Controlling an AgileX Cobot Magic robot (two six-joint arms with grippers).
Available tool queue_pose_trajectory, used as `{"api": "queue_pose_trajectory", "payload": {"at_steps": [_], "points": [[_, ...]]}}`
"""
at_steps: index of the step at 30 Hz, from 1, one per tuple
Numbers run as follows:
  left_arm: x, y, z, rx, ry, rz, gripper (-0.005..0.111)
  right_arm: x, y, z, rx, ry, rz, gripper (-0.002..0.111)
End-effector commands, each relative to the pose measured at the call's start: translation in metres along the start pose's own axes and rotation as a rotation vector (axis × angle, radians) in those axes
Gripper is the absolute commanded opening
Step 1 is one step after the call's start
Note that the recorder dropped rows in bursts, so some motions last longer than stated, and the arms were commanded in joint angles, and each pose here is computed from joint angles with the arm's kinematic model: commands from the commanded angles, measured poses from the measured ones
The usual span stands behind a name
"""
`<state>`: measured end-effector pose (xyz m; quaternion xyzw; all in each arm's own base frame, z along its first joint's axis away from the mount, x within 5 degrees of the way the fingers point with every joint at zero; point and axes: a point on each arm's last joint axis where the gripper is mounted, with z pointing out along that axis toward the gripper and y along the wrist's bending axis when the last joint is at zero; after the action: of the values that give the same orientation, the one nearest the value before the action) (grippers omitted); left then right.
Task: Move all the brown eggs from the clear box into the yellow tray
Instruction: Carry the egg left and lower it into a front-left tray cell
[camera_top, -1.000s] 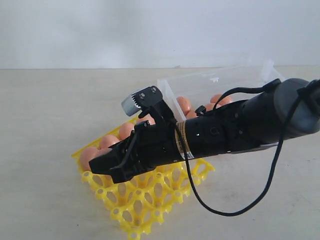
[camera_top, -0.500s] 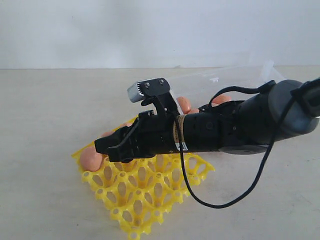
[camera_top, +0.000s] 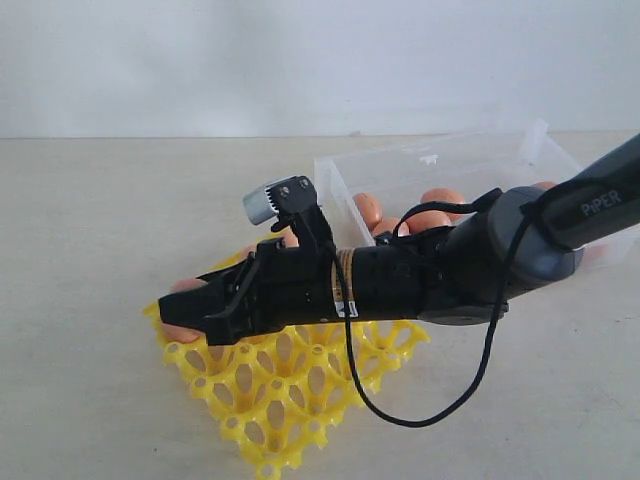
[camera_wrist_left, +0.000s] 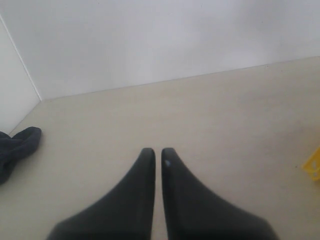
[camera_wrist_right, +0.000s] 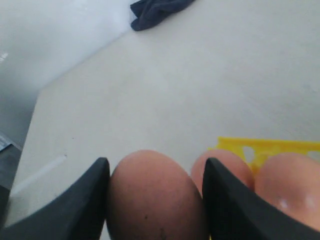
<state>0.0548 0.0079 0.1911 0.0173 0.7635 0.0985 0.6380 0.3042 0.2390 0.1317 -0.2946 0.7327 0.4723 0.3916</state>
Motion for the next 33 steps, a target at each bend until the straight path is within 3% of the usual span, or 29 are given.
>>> {"api": "queue_pose_trajectory", "payload": {"at_steps": [1,20,23,28,33], "points": [[0.000,0.000,0.000,0.004,-0.012,-0.004,0.004,0.001,-0.003,0.001,0.035,0.019,-0.056,0.000],[0.000,0.000,0.000,0.004,-0.013,-0.004,0.004,0.017,0.000,0.022,0.096,0.119,-0.089,0.001],[0.000,0.000,0.000,0.004,-0.013,-0.004,0.004,0.018,-0.003,0.022,0.122,0.140,-0.090,0.011],[0.000,0.000,0.000,0.004,-0.013,-0.004,0.004,0.018,-0.003,0.022,0.124,0.141,-0.090,0.039],[0.000,0.000,0.000,0.004,-0.013,-0.004,0.004,0.018,-0.003,0.022,0.122,0.140,-0.090,0.053]]}}
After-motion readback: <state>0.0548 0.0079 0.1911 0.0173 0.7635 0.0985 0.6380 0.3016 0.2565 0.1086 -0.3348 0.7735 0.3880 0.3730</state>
